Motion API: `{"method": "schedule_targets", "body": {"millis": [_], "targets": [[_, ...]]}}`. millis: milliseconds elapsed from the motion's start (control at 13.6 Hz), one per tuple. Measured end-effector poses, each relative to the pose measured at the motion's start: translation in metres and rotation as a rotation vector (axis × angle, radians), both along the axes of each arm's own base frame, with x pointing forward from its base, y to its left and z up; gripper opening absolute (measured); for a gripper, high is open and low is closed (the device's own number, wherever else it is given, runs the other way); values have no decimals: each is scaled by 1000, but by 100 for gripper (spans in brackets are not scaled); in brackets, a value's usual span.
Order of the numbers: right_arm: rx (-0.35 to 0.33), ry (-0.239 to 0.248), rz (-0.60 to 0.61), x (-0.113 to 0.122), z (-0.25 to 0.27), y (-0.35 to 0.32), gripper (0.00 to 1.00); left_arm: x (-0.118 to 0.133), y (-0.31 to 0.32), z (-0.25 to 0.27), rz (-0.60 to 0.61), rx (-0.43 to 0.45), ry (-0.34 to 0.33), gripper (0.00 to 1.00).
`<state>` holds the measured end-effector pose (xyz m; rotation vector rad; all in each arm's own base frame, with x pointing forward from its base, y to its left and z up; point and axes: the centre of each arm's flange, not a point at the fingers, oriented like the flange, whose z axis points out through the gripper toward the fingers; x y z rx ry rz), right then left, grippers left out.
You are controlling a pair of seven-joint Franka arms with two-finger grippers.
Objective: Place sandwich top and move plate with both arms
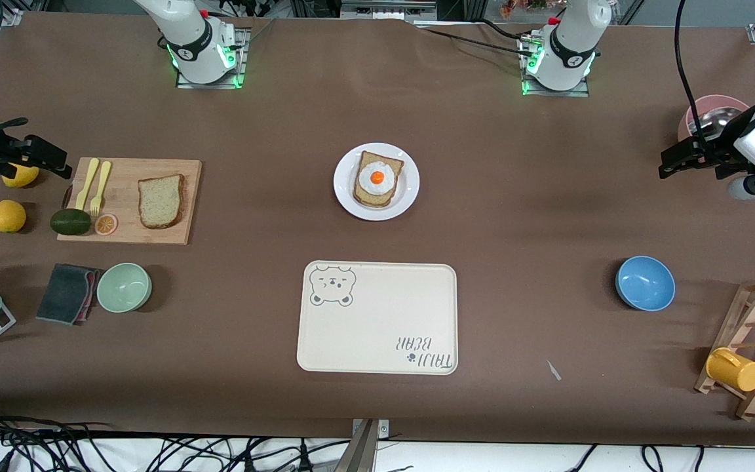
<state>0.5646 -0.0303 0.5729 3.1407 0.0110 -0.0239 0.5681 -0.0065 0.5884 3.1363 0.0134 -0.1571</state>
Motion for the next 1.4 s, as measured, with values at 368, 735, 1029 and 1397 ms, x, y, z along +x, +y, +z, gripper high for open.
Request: {"method": "schedule_targets", "body": {"millis": [368,735,1029,1397], "targets": [[0,-1,-1,0,0,0,100,0,0,0,0,0,0,100],[0,-1,-3,0,0,-1,100,-1,0,-4,0,0,12,100],[0,0,-3,0,0,-1,100,-1,0,-4,0,0,12,100],[0,1,-3,0,0,-1,100,-2,-1,-6,-1,0,16,100]]}}
